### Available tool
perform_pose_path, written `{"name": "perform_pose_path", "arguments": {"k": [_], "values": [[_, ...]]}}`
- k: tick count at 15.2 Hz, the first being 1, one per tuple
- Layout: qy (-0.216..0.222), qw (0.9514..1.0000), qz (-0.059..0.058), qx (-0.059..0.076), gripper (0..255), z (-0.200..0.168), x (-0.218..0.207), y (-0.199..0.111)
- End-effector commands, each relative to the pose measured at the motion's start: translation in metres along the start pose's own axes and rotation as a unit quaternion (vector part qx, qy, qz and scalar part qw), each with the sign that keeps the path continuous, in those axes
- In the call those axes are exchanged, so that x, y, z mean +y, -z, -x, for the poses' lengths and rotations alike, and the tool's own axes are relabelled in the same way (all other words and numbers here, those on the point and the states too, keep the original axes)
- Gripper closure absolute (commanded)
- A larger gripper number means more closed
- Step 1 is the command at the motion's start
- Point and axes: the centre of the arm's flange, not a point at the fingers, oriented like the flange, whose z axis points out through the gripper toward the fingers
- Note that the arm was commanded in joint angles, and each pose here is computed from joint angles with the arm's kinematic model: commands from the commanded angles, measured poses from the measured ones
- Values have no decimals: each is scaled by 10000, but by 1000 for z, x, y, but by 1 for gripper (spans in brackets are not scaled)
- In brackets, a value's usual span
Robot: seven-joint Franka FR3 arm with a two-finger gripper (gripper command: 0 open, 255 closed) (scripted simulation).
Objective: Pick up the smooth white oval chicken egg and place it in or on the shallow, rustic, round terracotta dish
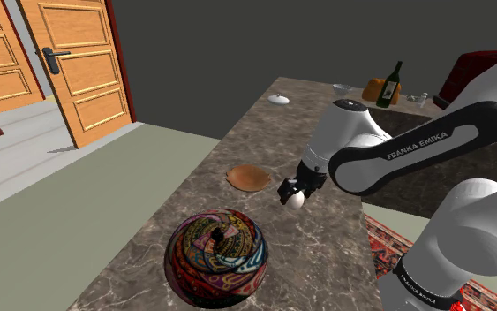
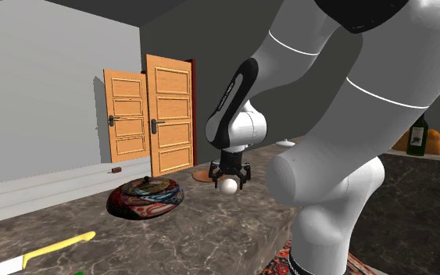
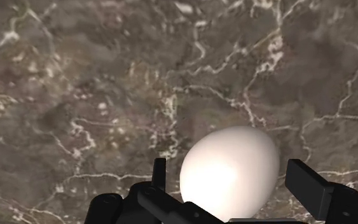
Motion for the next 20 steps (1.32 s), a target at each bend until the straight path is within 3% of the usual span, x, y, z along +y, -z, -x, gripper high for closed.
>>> {"name": "perform_pose_path", "arguments": {"k": [1, 3, 4, 13, 20], "values": [[0, 10000, 0, 1, 0, 0, 0, 0], [0, 10000, 0, 1, 0, 0, 0, 0], [0, 10000, 0, 1, 255, 0, 0, 0], [0, 10000, 0, 1, 255, 0, 0, 0], [0, 10000, 0, 1, 255, -8, -2, 36]]}}
